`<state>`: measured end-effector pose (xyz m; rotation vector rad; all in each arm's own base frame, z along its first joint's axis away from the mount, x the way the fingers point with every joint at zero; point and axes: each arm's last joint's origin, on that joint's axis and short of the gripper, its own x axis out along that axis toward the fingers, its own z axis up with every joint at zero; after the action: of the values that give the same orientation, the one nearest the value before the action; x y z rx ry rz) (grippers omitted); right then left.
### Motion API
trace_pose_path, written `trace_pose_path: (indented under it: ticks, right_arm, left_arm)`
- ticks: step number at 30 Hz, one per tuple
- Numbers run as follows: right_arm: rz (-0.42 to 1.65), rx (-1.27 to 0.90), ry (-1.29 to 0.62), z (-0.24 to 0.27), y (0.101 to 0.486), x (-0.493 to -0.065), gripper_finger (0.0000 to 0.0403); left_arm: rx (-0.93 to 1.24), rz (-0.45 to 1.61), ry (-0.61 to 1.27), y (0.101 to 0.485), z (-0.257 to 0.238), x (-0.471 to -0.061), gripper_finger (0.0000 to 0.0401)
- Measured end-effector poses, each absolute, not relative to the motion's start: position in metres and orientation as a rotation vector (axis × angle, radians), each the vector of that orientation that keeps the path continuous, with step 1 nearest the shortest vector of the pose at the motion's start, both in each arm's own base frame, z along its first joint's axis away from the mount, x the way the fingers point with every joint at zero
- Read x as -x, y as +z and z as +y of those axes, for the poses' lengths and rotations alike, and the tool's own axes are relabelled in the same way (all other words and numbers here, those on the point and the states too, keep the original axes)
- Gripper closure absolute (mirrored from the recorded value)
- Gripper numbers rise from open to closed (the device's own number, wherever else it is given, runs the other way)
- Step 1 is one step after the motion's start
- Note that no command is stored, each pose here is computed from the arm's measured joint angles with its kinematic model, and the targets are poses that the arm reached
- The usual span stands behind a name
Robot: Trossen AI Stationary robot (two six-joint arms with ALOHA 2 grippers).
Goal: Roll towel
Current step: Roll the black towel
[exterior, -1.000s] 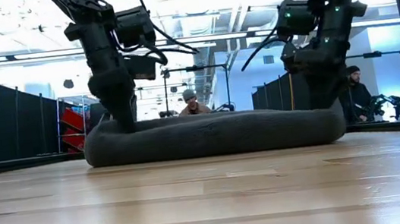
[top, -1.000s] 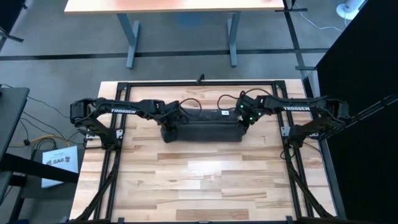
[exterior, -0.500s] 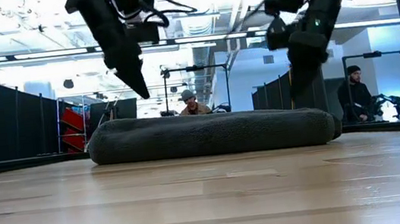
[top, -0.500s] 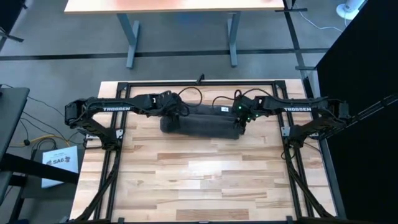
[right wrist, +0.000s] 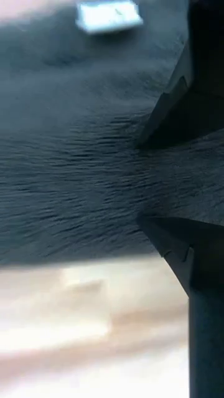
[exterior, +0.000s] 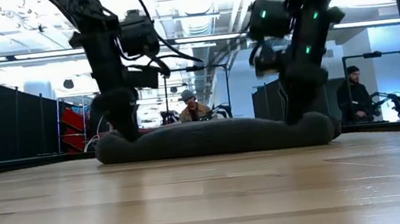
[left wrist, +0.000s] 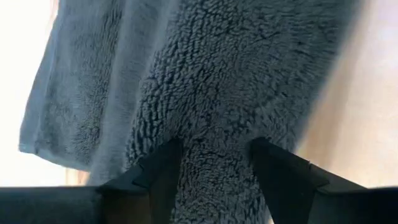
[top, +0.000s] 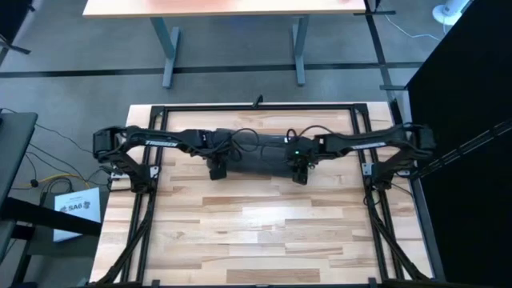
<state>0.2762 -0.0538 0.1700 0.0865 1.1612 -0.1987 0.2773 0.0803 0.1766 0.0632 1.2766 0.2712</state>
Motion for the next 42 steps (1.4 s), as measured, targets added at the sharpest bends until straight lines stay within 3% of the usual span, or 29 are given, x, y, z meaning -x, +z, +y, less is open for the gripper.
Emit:
trace_pose_path:
  ticks: [8,16,34,42]
  right_arm:
    - [1.278,-0.108,-0.208,-0.064,0.128,-0.287,0.0232]
    - [1.263,-0.083,-0.178,-0.049,0.137,-0.285,0.0232]
    - [1.297,-0.105,0.092,0.118,0.145,-0.258,0.0232]
    - [1.301,-0.009,0.121,0.145,0.165,-0.248,0.0232]
  left_arm:
    - [0.022,1.298,0.226,0.152,0.089,-0.287,0.0217]
    - [0.111,1.369,0.148,0.137,0.061,-0.276,0.0221]
    - [0.322,1.308,0.039,0.165,-0.085,-0.245,0.0239]
    - [0.277,1.268,0.005,0.191,-0.112,-0.249,0.0239]
